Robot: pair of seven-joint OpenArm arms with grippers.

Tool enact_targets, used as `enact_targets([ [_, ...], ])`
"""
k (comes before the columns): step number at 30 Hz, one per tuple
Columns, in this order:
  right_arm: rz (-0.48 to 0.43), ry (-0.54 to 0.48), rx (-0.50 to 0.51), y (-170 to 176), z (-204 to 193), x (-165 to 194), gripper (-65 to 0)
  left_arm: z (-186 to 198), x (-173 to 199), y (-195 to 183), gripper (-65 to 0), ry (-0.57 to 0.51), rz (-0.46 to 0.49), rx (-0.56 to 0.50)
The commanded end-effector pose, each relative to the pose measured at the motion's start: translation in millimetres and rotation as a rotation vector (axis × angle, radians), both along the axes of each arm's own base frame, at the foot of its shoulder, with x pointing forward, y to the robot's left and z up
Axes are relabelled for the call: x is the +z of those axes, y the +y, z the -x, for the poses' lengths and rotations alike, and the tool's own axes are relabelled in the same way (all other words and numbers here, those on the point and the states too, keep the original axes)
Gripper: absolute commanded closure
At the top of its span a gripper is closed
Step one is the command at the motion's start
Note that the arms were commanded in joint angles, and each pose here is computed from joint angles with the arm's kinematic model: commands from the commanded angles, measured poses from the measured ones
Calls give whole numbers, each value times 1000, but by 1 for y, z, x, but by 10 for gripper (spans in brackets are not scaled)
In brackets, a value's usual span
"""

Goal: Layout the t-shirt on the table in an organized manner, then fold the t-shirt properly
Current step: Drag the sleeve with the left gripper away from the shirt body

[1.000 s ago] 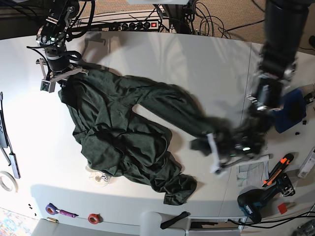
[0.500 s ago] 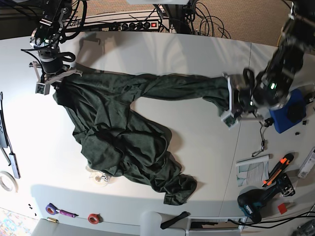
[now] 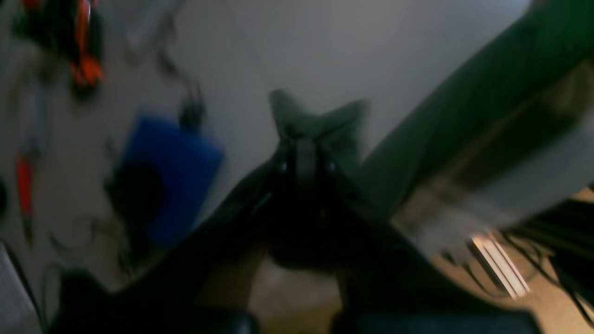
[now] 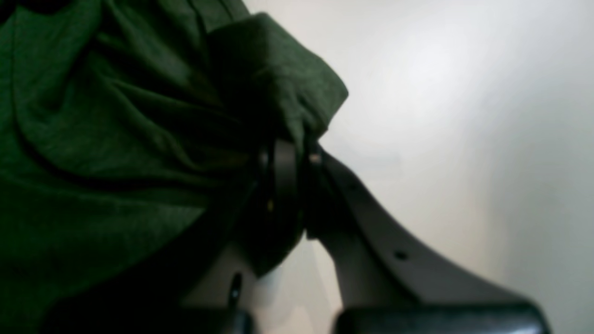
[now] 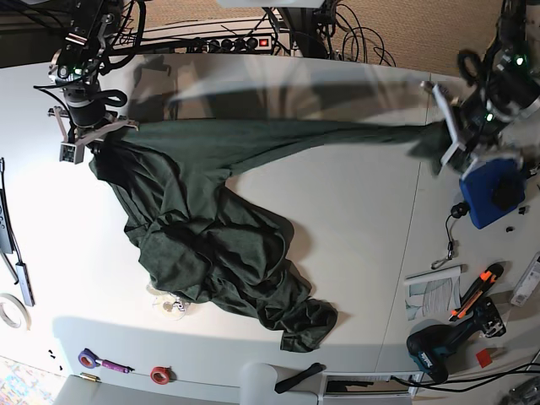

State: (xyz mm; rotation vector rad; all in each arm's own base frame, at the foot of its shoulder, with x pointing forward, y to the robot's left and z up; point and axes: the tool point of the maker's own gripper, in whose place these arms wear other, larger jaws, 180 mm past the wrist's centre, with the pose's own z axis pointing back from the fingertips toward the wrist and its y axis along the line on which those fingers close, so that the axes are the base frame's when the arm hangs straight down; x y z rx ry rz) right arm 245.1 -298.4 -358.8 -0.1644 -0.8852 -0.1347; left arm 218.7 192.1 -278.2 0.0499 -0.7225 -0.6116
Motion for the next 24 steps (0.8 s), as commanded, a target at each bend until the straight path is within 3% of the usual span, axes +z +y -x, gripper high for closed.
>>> enact_targets([
  [1,22,-45,4,-5,-7,14,0,2,5,5,0,-11,-9,8],
  [9,48,-32,12,-12,-7,17,0,24,-14,2,0,29,54,105],
  [10,48,-32,12,-12,-7,17,0,25,-15,2,-22,27,55,115],
  [12,48,-32,12,-12,-7,17,0,25,-16,0,-173,24,63,128],
  [14,48,-31,12,-12,-7,17,0,24,-16,0,-263,13,65,133],
  [20,47,-29,12,-12,-7,17,0,19,-13,17,-269,-21,-14,182],
  [22,47,-29,12,-12,-7,17,0,13,-7,11,-269,-71,22,164],
  [24,47,-29,12,-12,-7,17,0,3,7,-8,-269,-146,129,116],
])
